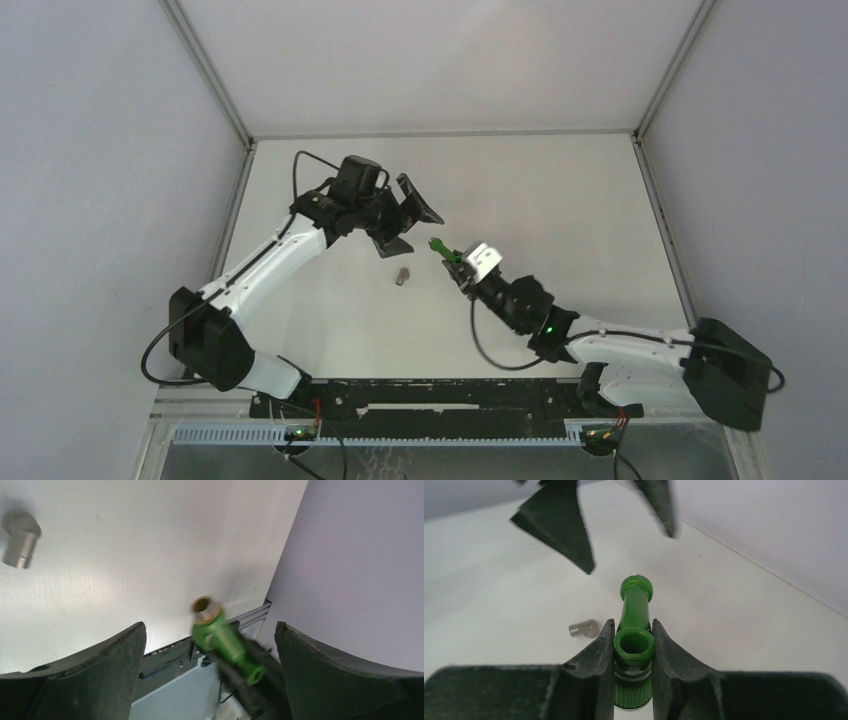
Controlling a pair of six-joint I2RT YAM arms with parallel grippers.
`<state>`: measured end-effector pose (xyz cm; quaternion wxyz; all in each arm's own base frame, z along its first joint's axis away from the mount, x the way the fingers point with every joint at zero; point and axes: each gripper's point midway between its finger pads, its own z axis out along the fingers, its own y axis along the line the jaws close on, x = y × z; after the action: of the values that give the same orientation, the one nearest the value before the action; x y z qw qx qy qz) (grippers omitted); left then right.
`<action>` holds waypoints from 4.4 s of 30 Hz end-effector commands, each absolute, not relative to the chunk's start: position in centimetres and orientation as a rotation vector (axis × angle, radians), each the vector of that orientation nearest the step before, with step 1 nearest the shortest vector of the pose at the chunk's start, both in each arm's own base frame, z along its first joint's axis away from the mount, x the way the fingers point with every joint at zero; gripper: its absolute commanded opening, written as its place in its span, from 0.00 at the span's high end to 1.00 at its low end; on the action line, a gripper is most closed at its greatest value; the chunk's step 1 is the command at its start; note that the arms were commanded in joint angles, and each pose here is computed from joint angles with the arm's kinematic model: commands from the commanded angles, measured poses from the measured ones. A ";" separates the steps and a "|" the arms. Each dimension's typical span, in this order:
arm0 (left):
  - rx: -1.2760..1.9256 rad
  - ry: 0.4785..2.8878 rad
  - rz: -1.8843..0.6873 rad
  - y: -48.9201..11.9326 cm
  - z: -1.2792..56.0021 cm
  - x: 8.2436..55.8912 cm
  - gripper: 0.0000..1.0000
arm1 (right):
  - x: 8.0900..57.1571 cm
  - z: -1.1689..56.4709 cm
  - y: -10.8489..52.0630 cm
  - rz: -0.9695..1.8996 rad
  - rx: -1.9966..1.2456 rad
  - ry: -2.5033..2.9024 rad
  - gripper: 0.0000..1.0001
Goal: Install the water faucets
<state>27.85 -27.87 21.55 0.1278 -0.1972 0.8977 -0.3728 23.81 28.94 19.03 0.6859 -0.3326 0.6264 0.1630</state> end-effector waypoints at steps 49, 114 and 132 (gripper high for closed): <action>0.924 1.832 -1.842 -31.3 32.3 14.4 0.74 | 15.5 33.3 26.2 1.786 -0.625 1.499 1.00; 0.571 2.168 -1.245 -26.5 27.8 21.8 0.09 | 21.6 27.9 22.7 1.366 -0.124 1.892 1.00; 0.254 2.655 -0.304 -20.2 8.0 30.7 0.26 | 23.6 23.6 16.5 0.846 0.054 2.023 1.00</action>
<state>28.85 -20.26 8.36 0.2022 0.0784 0.9640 -0.1541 23.25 16.94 21.61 0.4241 0.0387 0.8302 0.3598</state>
